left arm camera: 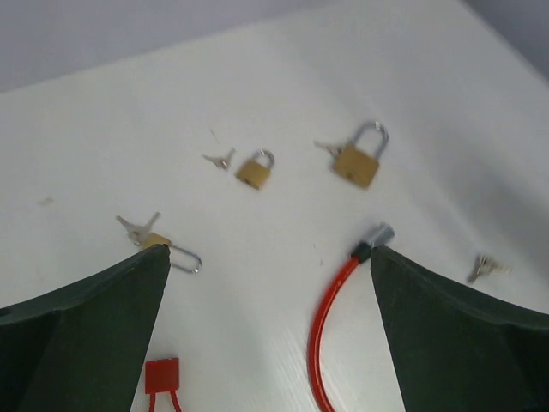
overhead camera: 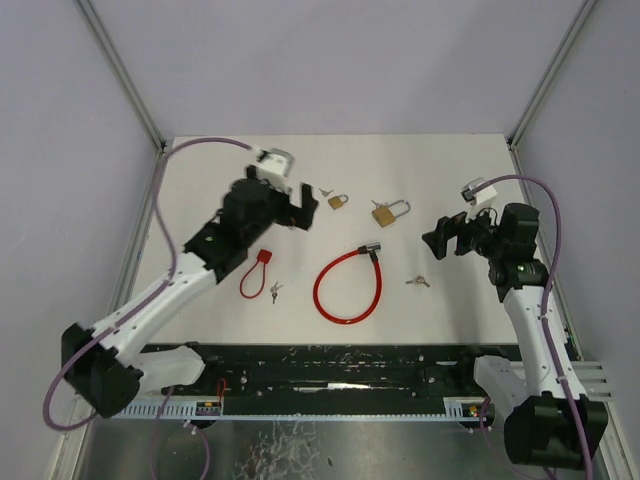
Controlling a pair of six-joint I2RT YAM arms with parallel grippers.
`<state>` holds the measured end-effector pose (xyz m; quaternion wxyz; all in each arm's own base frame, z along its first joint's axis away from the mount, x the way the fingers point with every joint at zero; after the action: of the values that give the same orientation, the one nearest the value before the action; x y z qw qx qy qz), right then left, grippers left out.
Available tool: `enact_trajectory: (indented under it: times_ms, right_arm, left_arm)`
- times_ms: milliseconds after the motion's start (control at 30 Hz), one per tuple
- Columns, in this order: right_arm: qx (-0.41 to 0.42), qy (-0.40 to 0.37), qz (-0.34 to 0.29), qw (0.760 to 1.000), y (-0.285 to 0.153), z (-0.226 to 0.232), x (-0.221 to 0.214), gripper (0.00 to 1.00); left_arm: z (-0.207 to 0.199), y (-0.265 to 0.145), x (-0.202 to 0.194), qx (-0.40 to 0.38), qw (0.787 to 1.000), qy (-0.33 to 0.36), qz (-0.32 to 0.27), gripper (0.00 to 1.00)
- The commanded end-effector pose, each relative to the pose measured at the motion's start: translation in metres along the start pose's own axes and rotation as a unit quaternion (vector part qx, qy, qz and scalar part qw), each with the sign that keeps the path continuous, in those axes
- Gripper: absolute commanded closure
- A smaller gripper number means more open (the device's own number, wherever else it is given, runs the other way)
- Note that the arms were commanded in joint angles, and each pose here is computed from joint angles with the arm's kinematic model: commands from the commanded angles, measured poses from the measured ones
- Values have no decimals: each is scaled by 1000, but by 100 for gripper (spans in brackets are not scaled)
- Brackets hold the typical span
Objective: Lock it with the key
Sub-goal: Reset both arms
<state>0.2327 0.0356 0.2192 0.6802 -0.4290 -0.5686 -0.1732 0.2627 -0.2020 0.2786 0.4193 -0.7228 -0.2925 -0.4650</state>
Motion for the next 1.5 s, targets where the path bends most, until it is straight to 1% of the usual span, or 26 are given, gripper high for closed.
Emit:
enact_trajectory:
  times_ms: [0,33,133,200,267,333,367,467,533,700,1000,1267,1467]
  right_arm:
    - [-188,-36,-61,980,-32,-27,48,1]
    - [-207,-43,-71,975,-38,-27,53,1]
    - [-248,-66,-106,961,-54,-25,62,1]
    - [-265,-75,-124,953,-60,-23,65,1]
    - [-280,-75,-144,946,-67,-21,70,1]
    - [-312,-63,-181,930,-76,-21,76,1]
    - [-333,-45,-198,921,-80,-23,79,1]
    - [-383,1,-215,898,-91,-28,86,1]
    - [-395,13,-224,891,-94,-29,88,1]
    - [-386,17,-223,895,-95,-26,91,1]
    - [-372,-1,-213,903,-94,-23,90,1]
    - [-366,-4,-210,907,-92,-23,88,1]
    - [-367,-3,-208,906,-91,-24,87,1]
  left_arm:
    - [18,-37,47,-79,982,-125,-118,0]
    - [31,-44,52,-70,978,-140,-138,0]
    - [49,-57,57,-48,970,-157,-178,0]
    - [53,-62,58,-33,969,-156,-190,0]
    - [53,-63,57,-31,970,-152,-190,0]
    - [54,-63,56,-28,970,-150,-189,0]
    - [55,-63,55,-26,970,-148,-189,0]
    - [57,-62,54,-18,971,-144,-189,0]
    - [57,-62,54,-17,972,-141,-187,0]
    - [56,-59,52,-22,974,-139,-179,0]
    - [56,-58,51,-23,976,-131,-175,0]
    - [57,-54,49,-25,978,-130,-163,0]
    - [56,-55,49,-27,978,-128,-165,0]
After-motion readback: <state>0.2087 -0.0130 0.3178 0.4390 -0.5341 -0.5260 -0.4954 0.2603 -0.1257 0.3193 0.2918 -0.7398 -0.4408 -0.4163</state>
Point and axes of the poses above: each gripper's point midway between its finger pads, its own y axis out along the fingers, its own z axis along the line the jaws close on, x = y × z, the point moved 8 cm from there along -y, back along the fingers, and after that the axes turned 10 degrees about -y, right-handed, at the moved point
